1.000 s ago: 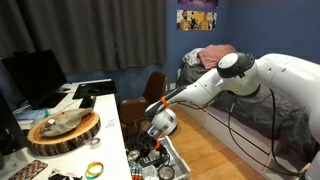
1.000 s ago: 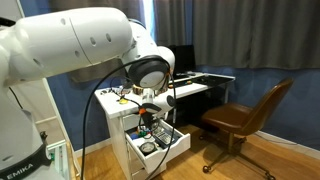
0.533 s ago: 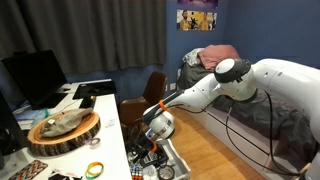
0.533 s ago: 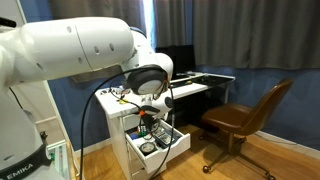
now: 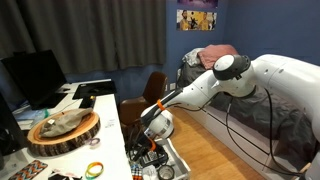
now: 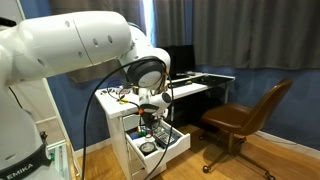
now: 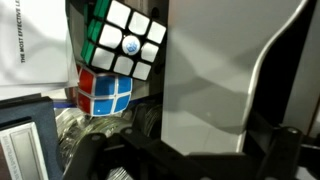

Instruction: Open the top desktop drawer

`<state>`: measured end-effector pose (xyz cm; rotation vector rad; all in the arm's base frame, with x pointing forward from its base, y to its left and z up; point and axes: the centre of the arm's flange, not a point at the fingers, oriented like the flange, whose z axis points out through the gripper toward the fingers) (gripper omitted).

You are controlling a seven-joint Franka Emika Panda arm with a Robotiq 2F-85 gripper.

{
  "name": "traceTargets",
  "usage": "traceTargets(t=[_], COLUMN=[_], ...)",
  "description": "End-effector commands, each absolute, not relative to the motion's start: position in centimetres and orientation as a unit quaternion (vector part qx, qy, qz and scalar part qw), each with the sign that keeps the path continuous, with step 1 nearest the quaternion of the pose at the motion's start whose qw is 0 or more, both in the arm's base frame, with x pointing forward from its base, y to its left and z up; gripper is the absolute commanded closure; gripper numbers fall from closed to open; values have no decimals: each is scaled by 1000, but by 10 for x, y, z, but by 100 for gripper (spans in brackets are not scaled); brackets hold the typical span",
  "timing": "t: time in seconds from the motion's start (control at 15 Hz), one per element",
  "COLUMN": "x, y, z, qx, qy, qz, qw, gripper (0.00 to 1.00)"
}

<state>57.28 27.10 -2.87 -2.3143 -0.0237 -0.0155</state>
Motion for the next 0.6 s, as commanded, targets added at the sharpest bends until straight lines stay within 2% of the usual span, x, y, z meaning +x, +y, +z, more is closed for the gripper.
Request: traceTargets(t=[0.0,0.53], x=[567,563], y=[274,255], z=[-39,-11], qx=[-947,-974], qy=[1,10], qz=[1,19], qw=[322,224], gripper=[0,0])
